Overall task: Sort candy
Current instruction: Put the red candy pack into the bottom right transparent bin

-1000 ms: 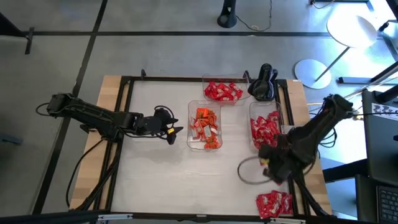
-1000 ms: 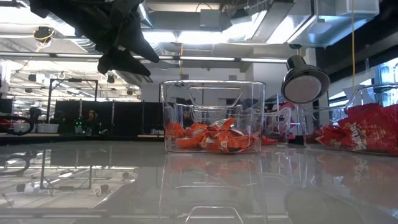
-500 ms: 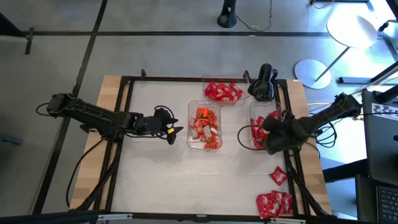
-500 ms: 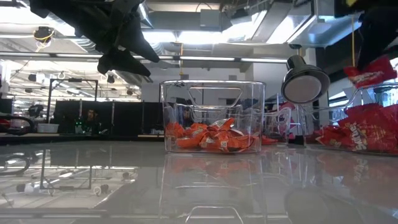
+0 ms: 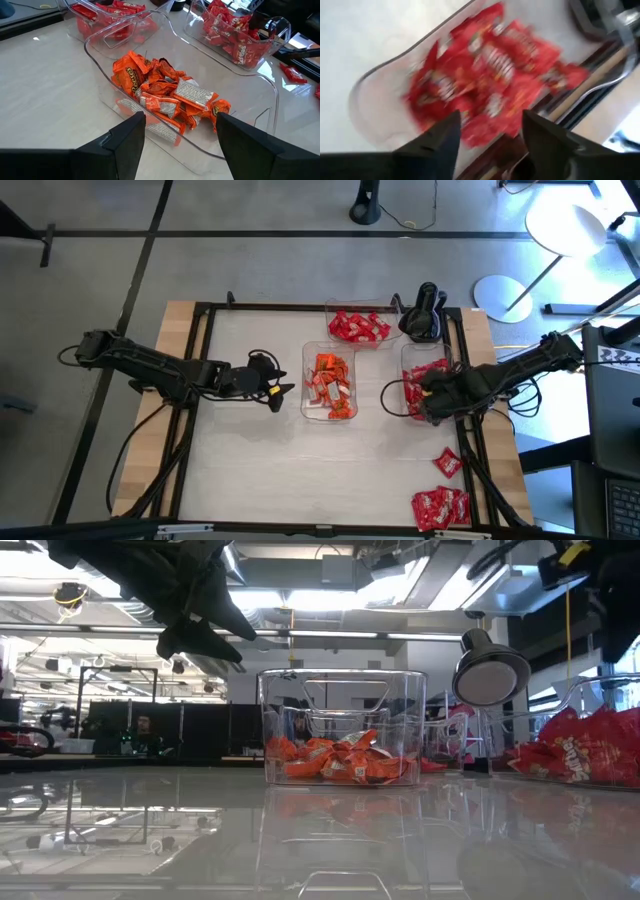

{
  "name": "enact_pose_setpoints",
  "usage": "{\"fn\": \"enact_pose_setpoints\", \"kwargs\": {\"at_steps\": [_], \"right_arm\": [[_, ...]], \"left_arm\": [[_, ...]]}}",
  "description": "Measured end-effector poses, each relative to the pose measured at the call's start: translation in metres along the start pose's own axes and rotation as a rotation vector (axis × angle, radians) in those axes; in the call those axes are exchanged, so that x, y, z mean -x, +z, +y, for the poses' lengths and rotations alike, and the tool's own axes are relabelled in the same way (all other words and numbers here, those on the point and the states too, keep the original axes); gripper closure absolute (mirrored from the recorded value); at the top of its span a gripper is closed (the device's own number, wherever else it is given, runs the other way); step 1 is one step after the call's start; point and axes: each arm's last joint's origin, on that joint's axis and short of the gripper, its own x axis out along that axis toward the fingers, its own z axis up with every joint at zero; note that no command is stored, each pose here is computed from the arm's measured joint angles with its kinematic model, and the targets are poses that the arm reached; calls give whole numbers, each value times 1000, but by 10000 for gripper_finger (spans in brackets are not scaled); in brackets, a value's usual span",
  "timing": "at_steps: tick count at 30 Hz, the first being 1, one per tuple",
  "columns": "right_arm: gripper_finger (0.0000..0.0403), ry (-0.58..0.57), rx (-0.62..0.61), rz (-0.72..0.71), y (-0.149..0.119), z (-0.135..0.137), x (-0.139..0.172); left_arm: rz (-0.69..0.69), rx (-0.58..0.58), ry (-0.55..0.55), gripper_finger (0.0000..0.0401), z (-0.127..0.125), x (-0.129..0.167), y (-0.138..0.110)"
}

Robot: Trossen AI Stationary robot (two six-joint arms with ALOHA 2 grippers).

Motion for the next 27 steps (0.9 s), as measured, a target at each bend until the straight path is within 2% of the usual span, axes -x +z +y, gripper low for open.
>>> {"fn": "enact_pose_setpoints", "kwargs": {"at_steps": [5,9,12,14,17,21,27], "right_arm": [[147,212,78,70,-8,16,17],[134,385,167,76,-27,38,28],[134,454,236,57,-47,56,33],[138,451,293,42,-62,66,34],[146,388,385,34,-82,78,29],[160,311,467,43,-101,88,9],[174,340,497,114,-117,95,-33]], "left_arm": [[0,10,0,168,0,0,0],[0,15,0,168,0,0,0],[0,15,0,168,0,0,0],[0,15,0,168,0,0,0],[0,15,0,168,0,0,0],[0,15,0,168,0,0,0],[0,20,0,168,0,0,0]]}}
